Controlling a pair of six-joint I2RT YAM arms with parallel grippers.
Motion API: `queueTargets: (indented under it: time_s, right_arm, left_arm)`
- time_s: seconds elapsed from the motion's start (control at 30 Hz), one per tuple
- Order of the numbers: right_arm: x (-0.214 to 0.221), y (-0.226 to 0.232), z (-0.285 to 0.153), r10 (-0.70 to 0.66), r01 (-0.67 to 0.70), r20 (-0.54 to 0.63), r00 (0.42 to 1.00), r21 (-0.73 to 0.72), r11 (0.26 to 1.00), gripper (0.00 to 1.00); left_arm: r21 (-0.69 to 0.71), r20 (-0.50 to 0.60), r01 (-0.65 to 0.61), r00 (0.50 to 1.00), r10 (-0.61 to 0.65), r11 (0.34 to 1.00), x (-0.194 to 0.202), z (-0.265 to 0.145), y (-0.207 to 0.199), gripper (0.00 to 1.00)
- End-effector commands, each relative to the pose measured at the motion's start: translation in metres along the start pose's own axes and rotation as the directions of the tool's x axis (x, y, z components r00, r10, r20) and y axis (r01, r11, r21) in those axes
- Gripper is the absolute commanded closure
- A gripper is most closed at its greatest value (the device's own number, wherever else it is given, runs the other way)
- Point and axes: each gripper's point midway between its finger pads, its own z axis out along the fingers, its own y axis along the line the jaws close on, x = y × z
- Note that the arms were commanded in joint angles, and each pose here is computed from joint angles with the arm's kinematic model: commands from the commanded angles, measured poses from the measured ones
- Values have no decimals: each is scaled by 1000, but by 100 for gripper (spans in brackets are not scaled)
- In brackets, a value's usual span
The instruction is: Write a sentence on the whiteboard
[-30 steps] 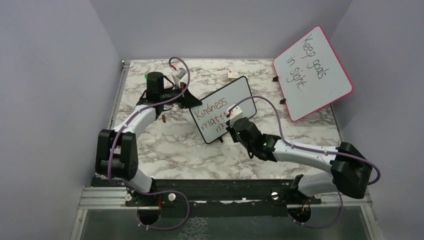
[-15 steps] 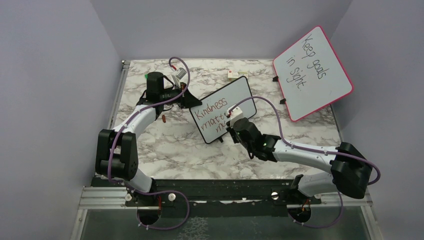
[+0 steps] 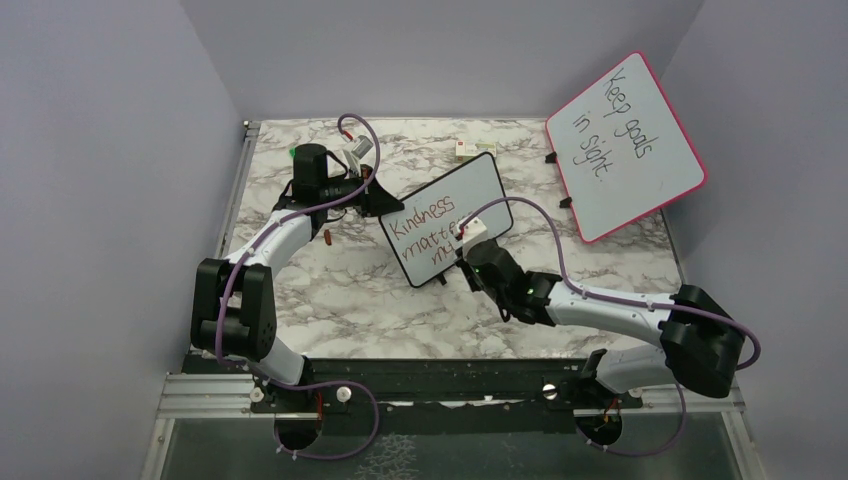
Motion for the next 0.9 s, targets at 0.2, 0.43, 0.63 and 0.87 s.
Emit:
queueTargets:
  time_s: [0.2,0.43,0.63,0.87]
  right_arm:
    - [-16,-22,-10,31,-35,60,998,69,997,99]
    - [-20,-22,-10,40,-44,69,997,56,997,99]
    - [-25,-16,-6,44,-47,80,996,35,998,99]
    - [-33,-10,-2,48,-49,96,994,9,999,99]
  left_arm:
    - [-32,-31,38,999,-39,999,11,-2,5,100]
    - [-33,-33,39,999,-40,999,12,-2,5,100]
    - [-31,-34,39,999,-40,999,12,-1,5,100]
    - [-30,-33,38,999,-39,999,12,-2,5,100]
